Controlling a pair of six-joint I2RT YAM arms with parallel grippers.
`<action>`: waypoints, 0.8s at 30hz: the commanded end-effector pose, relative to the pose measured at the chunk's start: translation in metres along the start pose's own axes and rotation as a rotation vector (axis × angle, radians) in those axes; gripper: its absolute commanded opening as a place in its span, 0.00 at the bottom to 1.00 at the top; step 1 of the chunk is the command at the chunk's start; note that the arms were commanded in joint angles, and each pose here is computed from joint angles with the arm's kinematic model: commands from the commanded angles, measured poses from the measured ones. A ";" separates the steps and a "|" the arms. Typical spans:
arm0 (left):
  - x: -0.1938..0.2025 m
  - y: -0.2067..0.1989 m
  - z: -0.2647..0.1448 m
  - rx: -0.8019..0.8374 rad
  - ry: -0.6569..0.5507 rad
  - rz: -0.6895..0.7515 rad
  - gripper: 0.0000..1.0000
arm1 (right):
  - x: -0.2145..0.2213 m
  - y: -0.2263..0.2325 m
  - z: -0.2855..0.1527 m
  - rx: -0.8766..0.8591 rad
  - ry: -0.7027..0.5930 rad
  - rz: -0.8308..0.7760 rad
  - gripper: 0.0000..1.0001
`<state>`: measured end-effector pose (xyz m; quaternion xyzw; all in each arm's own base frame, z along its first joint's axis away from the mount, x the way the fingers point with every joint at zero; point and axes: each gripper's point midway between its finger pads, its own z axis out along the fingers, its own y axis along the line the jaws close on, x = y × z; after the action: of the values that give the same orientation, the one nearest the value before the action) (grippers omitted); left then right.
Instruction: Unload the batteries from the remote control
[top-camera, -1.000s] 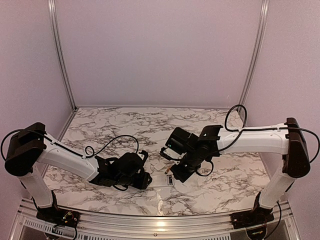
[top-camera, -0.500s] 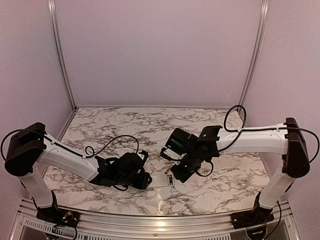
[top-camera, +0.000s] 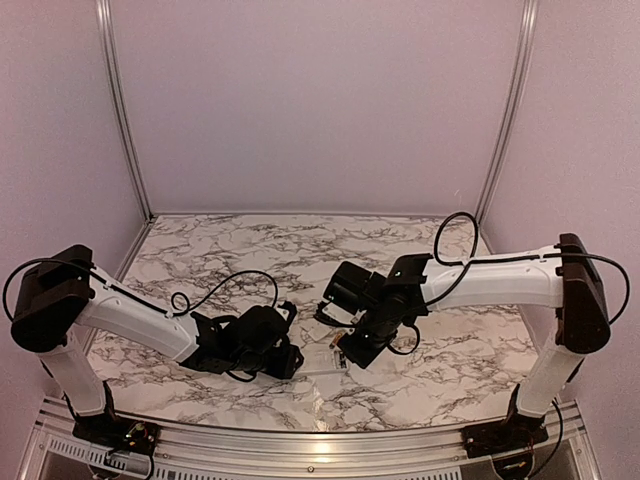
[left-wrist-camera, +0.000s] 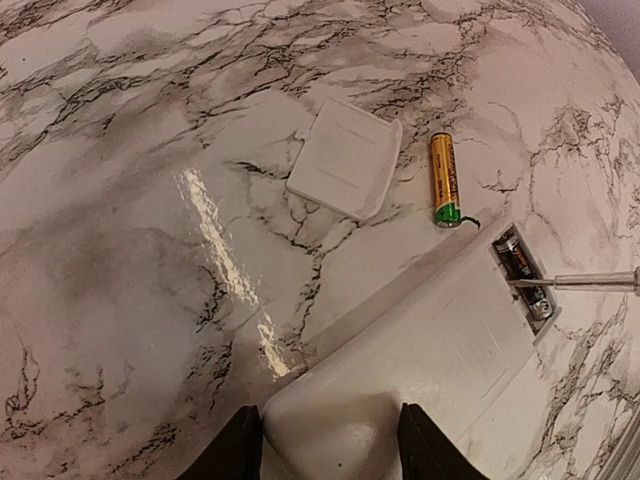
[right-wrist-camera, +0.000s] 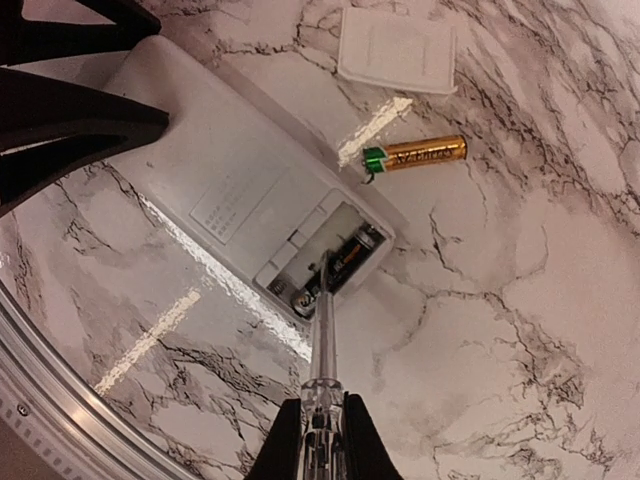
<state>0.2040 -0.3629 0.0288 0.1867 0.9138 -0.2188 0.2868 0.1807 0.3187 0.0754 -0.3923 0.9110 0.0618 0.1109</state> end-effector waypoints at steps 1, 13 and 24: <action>0.024 0.012 0.007 -0.052 0.085 0.056 0.49 | 0.014 -0.013 -0.005 0.083 0.077 -0.027 0.00; 0.024 0.012 0.007 -0.052 0.083 0.054 0.48 | -0.001 -0.007 -0.023 0.059 0.042 -0.035 0.00; 0.024 0.012 0.007 -0.052 0.083 0.054 0.48 | 0.005 -0.005 -0.004 0.054 0.083 -0.054 0.00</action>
<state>0.2046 -0.3628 0.0277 0.1935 0.9130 -0.2141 0.2884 0.1809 0.3122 0.0860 -0.4060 0.9080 0.0333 0.0982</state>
